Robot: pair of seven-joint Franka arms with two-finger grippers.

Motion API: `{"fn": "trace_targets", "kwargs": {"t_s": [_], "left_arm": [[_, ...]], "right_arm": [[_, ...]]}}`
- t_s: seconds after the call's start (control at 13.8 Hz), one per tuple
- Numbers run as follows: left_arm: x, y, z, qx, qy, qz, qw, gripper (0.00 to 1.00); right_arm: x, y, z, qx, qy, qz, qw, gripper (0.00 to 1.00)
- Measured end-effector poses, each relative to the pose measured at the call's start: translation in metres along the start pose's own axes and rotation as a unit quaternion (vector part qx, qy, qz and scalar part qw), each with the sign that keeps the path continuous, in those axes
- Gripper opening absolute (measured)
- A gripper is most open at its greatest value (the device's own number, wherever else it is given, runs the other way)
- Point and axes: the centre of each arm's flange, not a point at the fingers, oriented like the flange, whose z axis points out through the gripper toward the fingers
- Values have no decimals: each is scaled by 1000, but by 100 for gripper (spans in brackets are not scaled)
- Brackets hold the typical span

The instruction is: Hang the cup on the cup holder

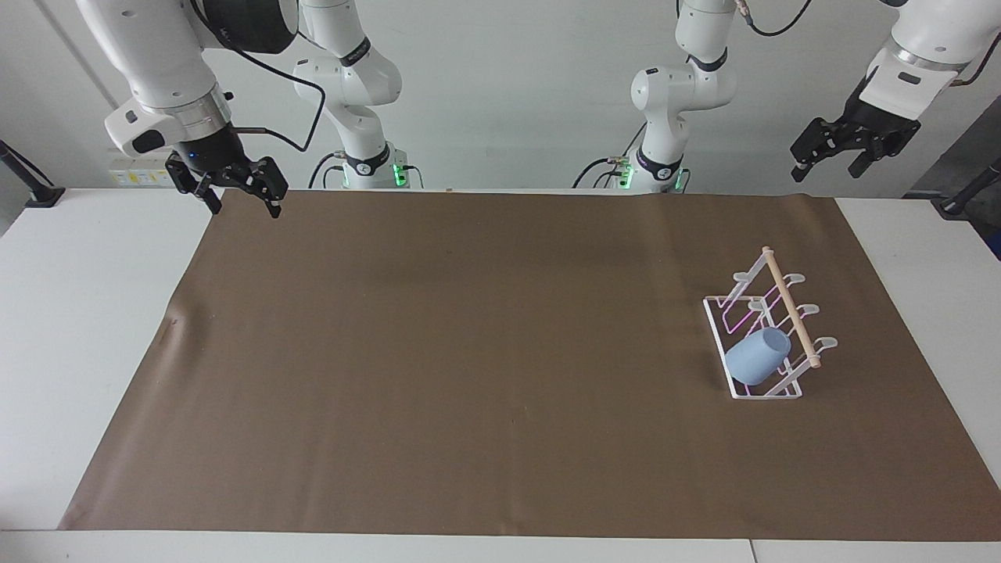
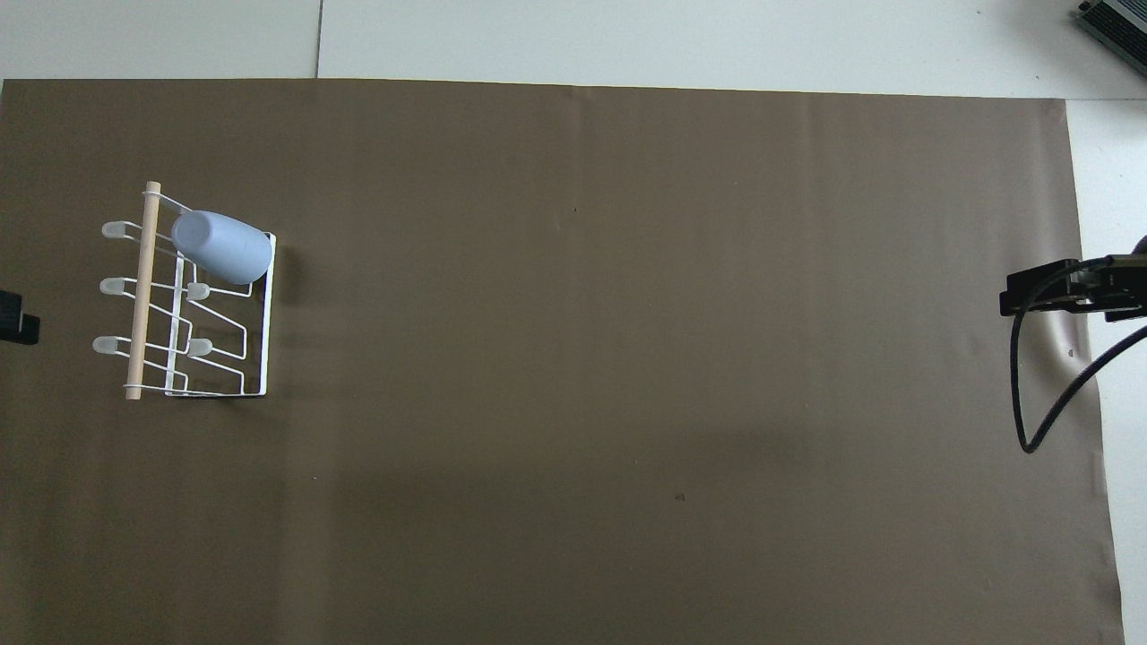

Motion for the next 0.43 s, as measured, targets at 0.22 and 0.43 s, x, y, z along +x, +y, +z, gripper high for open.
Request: {"fn": "trace_targets", "kwargs": {"t_s": [0.22,0.43], "left_arm": [[0,1,0,0,0,14,1000,100],[0,3,0,1,0,20,1000,100]], "right_arm": [[0,0,0,0,0,0,1000,100],[0,0,0,0,0,0,1000,100]]}}
